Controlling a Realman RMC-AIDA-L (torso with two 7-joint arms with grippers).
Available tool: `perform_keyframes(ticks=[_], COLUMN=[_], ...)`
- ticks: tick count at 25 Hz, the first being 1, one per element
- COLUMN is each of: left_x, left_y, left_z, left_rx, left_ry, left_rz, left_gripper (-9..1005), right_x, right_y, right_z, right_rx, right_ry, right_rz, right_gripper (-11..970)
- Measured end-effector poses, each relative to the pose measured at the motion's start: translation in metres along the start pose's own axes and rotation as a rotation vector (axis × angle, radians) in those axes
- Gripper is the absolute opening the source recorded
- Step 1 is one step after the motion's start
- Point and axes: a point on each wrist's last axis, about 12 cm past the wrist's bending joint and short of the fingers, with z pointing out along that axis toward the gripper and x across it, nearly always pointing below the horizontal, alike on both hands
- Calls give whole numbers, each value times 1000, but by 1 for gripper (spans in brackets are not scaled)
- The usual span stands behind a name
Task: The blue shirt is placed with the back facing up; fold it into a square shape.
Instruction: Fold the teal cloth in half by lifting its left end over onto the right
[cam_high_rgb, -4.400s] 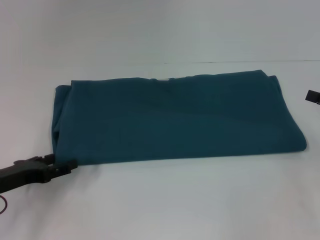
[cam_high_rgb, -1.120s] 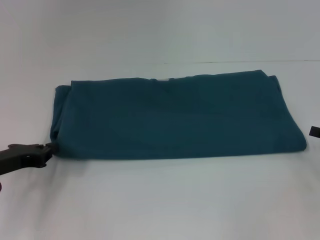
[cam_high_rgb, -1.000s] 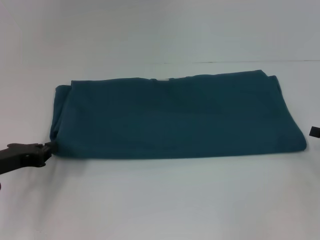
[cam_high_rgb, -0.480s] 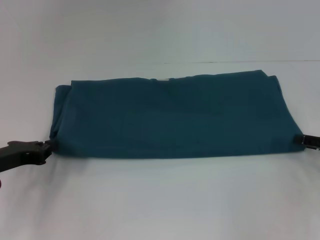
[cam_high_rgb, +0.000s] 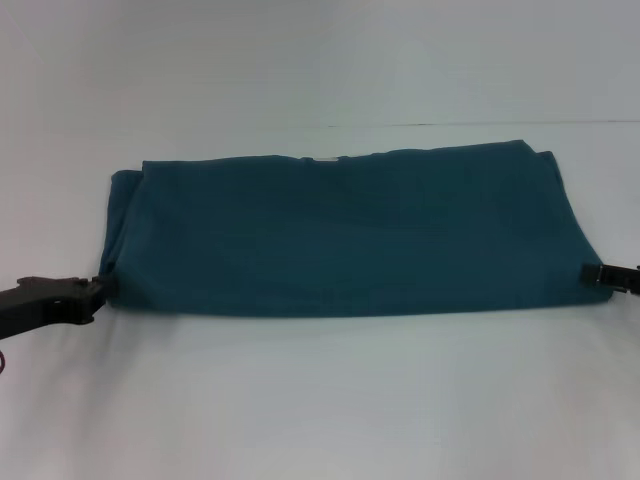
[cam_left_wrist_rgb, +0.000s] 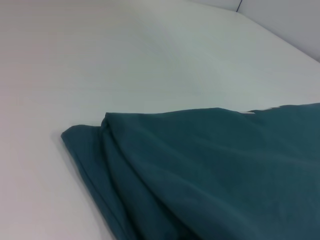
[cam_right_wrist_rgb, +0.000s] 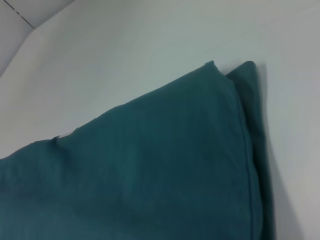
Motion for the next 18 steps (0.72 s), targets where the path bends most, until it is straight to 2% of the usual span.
perform_keyframes(ticks=[13, 18], left_x=[-5, -4], left_y=[-1, -1], left_z=[4, 4], left_rx=[8, 9], left_ry=[0, 2], left_rz=[6, 6], left_gripper=[0, 0], right_x=[-4, -4], right_y=[-1, -2], right_z=[-1, -1], right_rx=[11, 16], right_ry=[-9, -6], right_rz=[-8, -11], right_gripper=[459, 223])
